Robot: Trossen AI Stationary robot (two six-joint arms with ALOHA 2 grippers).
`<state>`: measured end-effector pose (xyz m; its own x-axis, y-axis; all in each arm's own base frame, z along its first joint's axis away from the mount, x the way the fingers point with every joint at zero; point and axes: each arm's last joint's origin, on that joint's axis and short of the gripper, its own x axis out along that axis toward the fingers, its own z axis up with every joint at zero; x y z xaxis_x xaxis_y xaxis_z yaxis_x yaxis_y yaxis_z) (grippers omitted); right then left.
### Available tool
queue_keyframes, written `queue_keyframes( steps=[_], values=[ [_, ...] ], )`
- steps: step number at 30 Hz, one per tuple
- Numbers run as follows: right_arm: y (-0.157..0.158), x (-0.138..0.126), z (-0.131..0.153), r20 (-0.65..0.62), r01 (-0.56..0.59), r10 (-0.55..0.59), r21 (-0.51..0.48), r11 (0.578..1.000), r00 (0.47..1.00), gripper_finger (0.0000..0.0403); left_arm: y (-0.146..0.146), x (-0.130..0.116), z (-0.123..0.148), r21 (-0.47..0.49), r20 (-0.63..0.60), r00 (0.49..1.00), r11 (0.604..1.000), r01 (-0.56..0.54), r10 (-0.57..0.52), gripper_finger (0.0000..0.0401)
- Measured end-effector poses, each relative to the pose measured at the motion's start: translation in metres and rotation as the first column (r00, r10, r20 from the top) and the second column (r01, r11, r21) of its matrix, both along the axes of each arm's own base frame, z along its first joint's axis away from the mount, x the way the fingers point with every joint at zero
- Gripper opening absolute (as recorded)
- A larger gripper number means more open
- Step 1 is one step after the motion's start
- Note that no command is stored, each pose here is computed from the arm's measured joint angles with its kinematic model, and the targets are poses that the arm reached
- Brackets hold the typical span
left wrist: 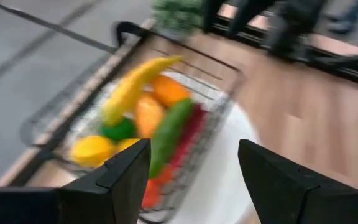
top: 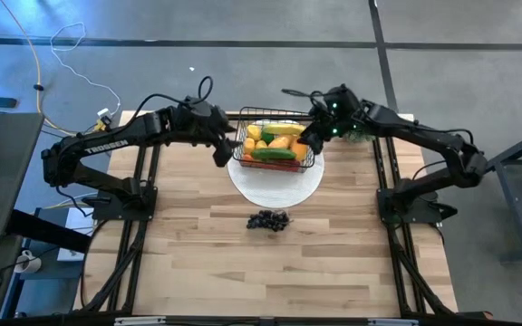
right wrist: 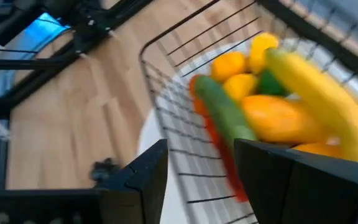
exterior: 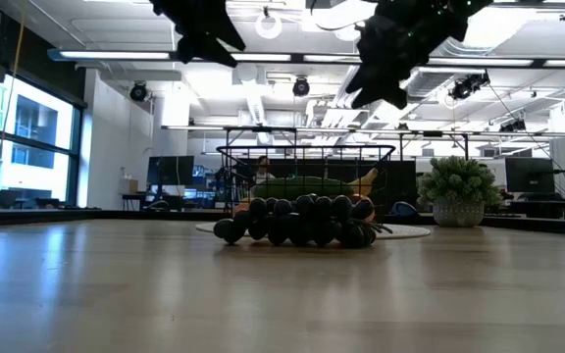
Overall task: Build produce basket
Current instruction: Put the grapes into mesh basket
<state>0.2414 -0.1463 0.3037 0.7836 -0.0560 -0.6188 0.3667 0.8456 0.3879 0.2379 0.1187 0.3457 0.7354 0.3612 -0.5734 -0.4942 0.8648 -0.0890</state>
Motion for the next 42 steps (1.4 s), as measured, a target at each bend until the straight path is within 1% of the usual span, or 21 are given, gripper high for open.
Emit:
queue_keyframes(
  steps=[2,5,10,13,17,20,22,25,28,31,36,42],
  values=[
    [0.009,0.005,0.0,-0.003,0.004,-0.004,0.029,1.0,1.0,0.0163,-0.003,0.001,0.0,-0.04,0.014,0.998,0.998,0.054,-0.054,0.0237],
    [0.022,0.012,0.0,-0.017,0.034,-0.033,0.059,0.998,0.999,0.0163,-0.008,0.003,-0.001,-0.069,0.022,0.996,0.994,0.09,-0.089,0.0252],
    [0.04,0.02,-0.001,-0.019,0.057,-0.055,0.199,0.978,0.998,0.0163,-0.024,0.009,-0.002,-0.089,0.018,0.991,0.987,0.131,-0.13,0.0284],
    [0.05,0.024,0.0,-0.021,0.074,-0.071,0.246,0.966,0.997,0.0163,-0.035,0.013,-0.002,-0.109,0.029,0.983,0.977,0.184,-0.182,0.0292],
    [0.063,0.027,0.005,-0.006,0.115,-0.117,0.234,0.965,0.993,0.0163,-0.053,0.021,-0.004,-0.099,0.017,0.965,0.96,0.261,-0.26,0.029],
    [0.071,0.026,0.01,0.0,0.163,-0.167,0.208,0.964,0.986,0.0163,-0.065,0.031,-0.011,-0.074,-0.022,0.952,0.95,0.302,-0.305,0.0288],
    [0.075,0.024,0.013,0.005,0.201,-0.206,0.202,0.958,0.978,0.0163,-0.072,0.038,-0.017,-0.066,-0.052,0.939,0.939,0.336,-0.34,0.0288],
    [0.081,0.023,0.016,0.015,0.229,-0.237,0.197,0.953,0.971,0.0162,-0.083,0.049,-0.028,-0.057,-0.103,0.914,0.919,0.389,-0.393,0.0287],
    [0.085,0.023,0.017,0.019,0.234,-0.242,0.202,0.951,0.97,0.0162,-0.09,0.06,-0.042,-0.051,-0.162,0.884,0.898,0.437,-0.439,0.0287],
    [0.09,0.024,0.018,0.021,0.224,-0.234,0.206,0.952,0.972,0.0162,-0.096,0.071,-0.053,-0.047,-0.182,0.864,0.881,0.47,-0.47,0.0287],
    [0.096,0.025,0.018,0.021,0.204,-0.213,0.205,0.957,0.977,0.0162,-0.104,0.095,-0.072,-0.035,-0.169,0.853,0.868,0.496,-0.494,0.0287],
    [0.101,0.024,0.016,-0.004,0.21,-0.213,0.187,0.96,0.977,0.0162,-0.107,0.113,-0.096,-0.023,-0.205,0.846,0.867,0.499,-0.492,0.0287]
  ],
)
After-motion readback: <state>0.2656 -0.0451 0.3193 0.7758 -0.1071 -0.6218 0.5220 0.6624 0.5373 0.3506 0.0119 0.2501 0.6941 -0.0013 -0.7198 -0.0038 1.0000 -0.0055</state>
